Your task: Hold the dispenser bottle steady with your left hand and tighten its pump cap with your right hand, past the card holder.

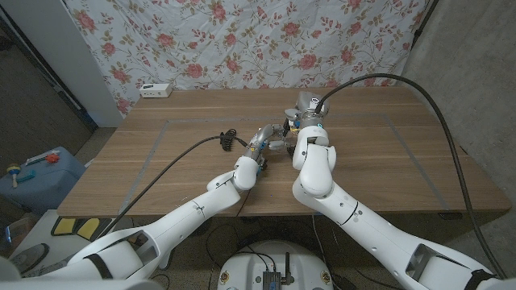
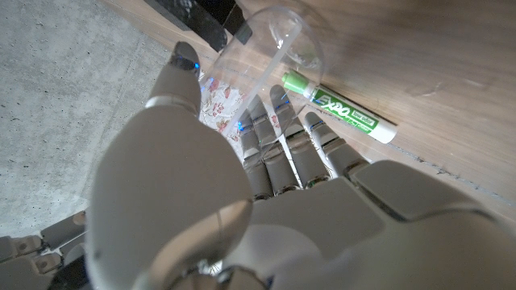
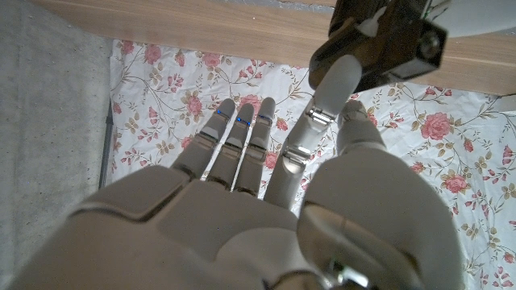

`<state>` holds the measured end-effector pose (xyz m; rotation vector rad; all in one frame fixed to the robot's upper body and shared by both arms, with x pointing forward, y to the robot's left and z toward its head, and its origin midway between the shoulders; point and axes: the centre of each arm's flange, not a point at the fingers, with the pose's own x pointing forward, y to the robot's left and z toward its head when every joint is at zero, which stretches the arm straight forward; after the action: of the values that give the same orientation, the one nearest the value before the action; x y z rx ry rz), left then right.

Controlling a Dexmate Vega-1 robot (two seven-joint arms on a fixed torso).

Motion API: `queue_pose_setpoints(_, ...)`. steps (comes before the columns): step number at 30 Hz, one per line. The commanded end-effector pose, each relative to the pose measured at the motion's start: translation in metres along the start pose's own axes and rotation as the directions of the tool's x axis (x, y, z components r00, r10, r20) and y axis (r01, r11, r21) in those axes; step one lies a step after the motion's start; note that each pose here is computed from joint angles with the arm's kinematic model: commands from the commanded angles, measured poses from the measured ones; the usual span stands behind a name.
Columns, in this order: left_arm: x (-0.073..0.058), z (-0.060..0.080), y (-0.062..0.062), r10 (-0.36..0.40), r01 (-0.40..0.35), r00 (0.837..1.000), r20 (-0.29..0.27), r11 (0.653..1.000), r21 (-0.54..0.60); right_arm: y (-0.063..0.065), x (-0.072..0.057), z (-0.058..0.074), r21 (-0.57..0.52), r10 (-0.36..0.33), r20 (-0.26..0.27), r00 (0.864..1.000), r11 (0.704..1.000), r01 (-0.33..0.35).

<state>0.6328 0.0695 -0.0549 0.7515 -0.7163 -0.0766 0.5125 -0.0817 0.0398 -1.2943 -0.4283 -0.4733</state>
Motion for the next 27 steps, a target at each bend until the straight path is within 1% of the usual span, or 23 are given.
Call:
queue_pose_setpoints(1,0.002,0.0,0.0,-0.007,0.007,1.0,0.006,1.0,-0.002,0.0,0.0,-0.004,-0.03,0.003,-0.004,1.0,1.0,-0.003)
queue_pose_setpoints(6,0.003,0.0,0.0,-0.002,0.002,1.0,-0.001,1.0,-0.001,-0.001,0.0,-0.007,-0.043,0.002,-0.005,1.0,0.999,-0.002)
queue_pose_setpoints(8,0.003,0.0,0.0,-0.004,0.004,1.0,0.006,1.0,-0.001,-0.001,0.0,-0.008,-0.046,-0.001,-0.007,1.0,0.999,0.001)
queue_pose_setpoints(12,0.003,-0.001,0.002,0.001,-0.001,1.0,0.002,1.0,-0.001,-0.004,0.001,-0.012,-0.065,-0.004,-0.014,1.0,0.998,0.004)
queue_pose_setpoints(19,0.002,-0.002,0.003,0.007,-0.007,1.0,0.001,1.0,0.0,-0.009,0.001,-0.021,-0.067,-0.02,-0.021,1.0,0.998,0.018)
queue_pose_setpoints(24,0.003,-0.003,0.003,0.012,-0.012,1.0,-0.007,1.0,-0.001,-0.013,0.0,-0.027,-0.063,-0.023,-0.005,1.0,0.998,0.023)
queue_pose_setpoints(27,0.003,-0.004,0.003,0.012,-0.012,1.0,0.001,1.0,-0.003,-0.016,-0.001,-0.032,-0.056,-0.026,0.009,1.0,0.998,0.027)
